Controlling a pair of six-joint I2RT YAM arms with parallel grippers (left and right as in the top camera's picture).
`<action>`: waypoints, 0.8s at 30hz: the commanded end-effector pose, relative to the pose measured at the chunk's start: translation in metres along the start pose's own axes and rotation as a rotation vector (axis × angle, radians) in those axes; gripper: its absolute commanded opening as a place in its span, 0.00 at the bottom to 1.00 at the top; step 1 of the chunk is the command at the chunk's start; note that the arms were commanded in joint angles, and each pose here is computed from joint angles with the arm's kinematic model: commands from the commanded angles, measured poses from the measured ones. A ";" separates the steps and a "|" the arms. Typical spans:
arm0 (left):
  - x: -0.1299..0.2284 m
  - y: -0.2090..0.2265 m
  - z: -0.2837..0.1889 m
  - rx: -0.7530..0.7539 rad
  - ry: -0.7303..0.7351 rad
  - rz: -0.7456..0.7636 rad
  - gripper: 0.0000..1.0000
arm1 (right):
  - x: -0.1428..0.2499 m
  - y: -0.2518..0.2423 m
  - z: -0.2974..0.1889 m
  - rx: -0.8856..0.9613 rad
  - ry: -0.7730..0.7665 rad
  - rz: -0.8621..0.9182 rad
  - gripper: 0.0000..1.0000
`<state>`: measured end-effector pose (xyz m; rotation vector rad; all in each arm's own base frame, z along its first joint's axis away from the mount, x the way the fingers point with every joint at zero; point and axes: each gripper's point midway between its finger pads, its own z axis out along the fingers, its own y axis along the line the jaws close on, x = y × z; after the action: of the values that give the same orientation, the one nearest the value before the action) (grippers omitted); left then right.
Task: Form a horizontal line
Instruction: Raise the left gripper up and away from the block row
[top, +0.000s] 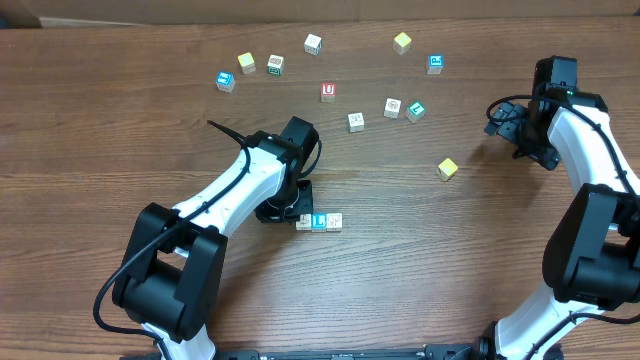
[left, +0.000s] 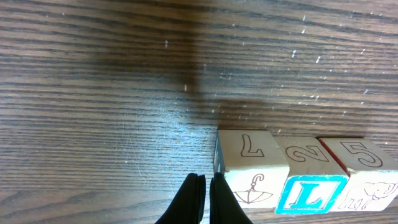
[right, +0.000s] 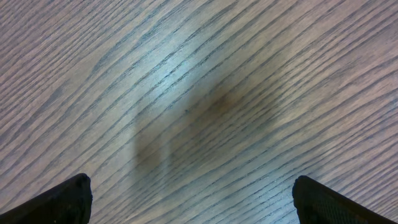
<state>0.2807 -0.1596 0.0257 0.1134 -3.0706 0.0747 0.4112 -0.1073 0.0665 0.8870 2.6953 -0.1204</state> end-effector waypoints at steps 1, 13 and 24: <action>0.007 0.001 0.009 -0.010 0.037 -0.024 0.04 | -0.012 0.002 -0.013 -0.012 -0.044 0.005 1.00; 0.004 0.002 0.009 -0.013 0.027 -0.024 0.04 | -0.013 0.003 -0.013 -0.014 -0.047 0.005 1.00; -0.019 -0.002 0.009 -0.004 -0.074 -0.021 0.04 | -0.013 0.003 -0.013 -0.016 -0.046 0.005 1.00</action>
<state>0.3003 -0.1648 0.0254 0.1179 -3.1520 0.1057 0.4115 -0.1073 0.0666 0.8862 2.6944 -0.1203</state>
